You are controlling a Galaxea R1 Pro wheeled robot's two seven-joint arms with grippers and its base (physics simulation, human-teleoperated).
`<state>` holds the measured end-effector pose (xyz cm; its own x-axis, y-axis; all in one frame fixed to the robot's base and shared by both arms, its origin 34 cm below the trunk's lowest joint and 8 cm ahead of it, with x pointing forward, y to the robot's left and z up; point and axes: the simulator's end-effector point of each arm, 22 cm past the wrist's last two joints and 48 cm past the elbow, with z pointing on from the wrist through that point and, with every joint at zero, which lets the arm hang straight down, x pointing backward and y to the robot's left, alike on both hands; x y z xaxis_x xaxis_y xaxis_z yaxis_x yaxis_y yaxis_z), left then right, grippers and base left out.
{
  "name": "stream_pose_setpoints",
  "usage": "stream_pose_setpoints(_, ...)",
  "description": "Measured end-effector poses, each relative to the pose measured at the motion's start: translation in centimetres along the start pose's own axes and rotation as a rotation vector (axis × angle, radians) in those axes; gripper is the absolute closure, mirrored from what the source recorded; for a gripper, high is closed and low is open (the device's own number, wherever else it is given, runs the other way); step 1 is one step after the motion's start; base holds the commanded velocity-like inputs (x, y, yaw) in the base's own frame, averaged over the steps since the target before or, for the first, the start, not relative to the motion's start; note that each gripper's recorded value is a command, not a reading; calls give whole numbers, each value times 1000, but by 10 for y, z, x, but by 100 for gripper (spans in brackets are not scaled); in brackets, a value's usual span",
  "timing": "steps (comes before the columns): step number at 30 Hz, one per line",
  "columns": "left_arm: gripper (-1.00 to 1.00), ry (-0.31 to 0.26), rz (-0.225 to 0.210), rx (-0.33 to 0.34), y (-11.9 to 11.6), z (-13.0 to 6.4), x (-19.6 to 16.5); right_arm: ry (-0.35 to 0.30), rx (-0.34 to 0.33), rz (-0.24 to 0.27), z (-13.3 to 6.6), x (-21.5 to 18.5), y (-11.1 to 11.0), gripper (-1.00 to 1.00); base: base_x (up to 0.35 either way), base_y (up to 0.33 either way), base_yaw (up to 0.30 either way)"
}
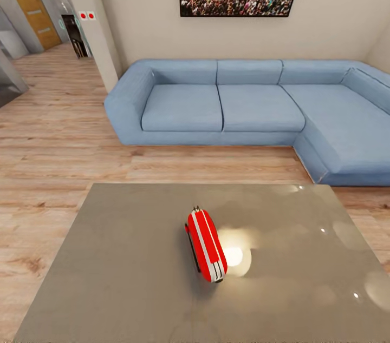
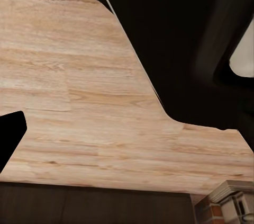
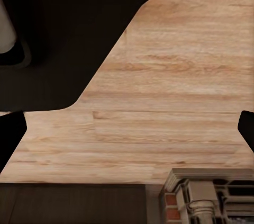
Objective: Turn on the radio receiver that's on the table in the living room.
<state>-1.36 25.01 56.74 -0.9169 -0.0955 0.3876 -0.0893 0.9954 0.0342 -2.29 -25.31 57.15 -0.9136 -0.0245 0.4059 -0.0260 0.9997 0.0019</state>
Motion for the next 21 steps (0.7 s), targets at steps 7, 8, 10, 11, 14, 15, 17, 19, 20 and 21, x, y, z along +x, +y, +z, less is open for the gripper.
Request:
stream_pose_setpoints(7,-100,11,0,-2,1,0,4,11,0,0,0,4,0,-100,0,0,0)
stream_pose_setpoints(8,-100,13,1,-2,1,0,5,13,0,0,0,5,0,-100,0,0,0)
stream_pose_setpoints(10,-100,17,0,-2,1,0,6,16,0,0,0,6,0,-100,0,0,0)
stream_pose_setpoints(11,-100,18,0,-2,1,0,7,18,0,0,0,7,0,-100,0,0,0)
stream_pose_setpoints(14,-100,23,0,-2,1,0,9,23,-1,0,0,9,0,-100,0,0,0)
stream_pose_setpoints(15,-100,24,0,-2,1,0,9,24,-1,0,0,9,0,-100,0,0,0)
stream_pose_setpoints(17,-100,28,0,-3,1,0,11,27,-1,0,0,11,0,-100,0,0,0)
stream_pose_setpoints(19,-100,31,1,-3,1,0,12,31,-1,0,0,12,0,-100,0,0,0)
stream_pose_setpoints(20,-100,32,1,-3,1,0,12,32,-2,0,0,12,0,-100,0,0,0)
stream_pose_setpoints(21,-100,33,0,-3,1,0,13,33,-2,0,0,13,1,-100,0,0,0)
